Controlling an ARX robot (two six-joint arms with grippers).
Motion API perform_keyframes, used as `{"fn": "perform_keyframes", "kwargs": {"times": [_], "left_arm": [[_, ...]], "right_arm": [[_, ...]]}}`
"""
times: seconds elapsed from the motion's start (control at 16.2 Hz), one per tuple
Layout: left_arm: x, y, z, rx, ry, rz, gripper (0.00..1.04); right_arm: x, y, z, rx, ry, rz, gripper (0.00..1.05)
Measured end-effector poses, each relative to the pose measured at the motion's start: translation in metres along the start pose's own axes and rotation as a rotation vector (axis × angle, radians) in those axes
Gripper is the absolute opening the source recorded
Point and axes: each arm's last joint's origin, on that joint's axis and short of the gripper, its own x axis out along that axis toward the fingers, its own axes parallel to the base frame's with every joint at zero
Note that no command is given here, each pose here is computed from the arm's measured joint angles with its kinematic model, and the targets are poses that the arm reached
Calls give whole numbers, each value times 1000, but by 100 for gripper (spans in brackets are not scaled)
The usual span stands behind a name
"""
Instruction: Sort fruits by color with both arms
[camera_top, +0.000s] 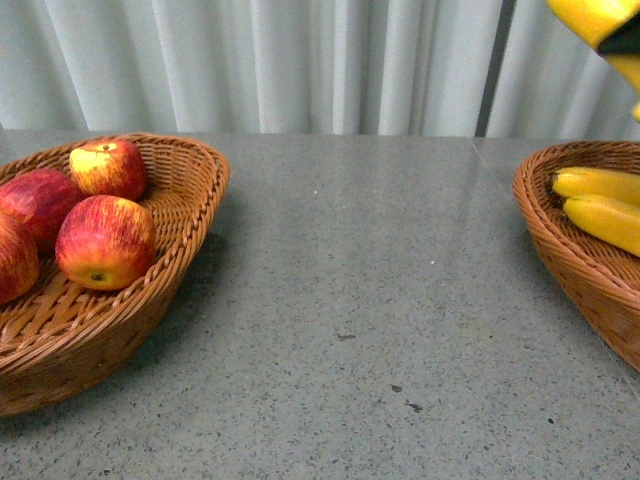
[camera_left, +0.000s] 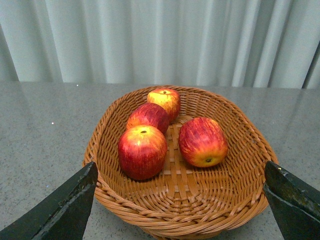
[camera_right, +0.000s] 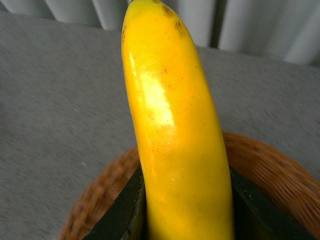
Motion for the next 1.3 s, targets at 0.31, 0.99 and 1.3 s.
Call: {"fn": "perform_keyframes", "kwargs": {"times": [0.31, 0.99, 1.3], "left_arm": [[0, 0, 0, 0, 0, 0, 98], [0, 0, 0, 0, 0, 0, 98], [0, 0, 0, 0, 0, 0, 98]], "right_arm": [[-44, -42, -60, -48, 86, -135, 35], [-65, -26, -47, -45, -45, -64, 98], [-118, 5, -38, -22, -249, 27, 98]]}}
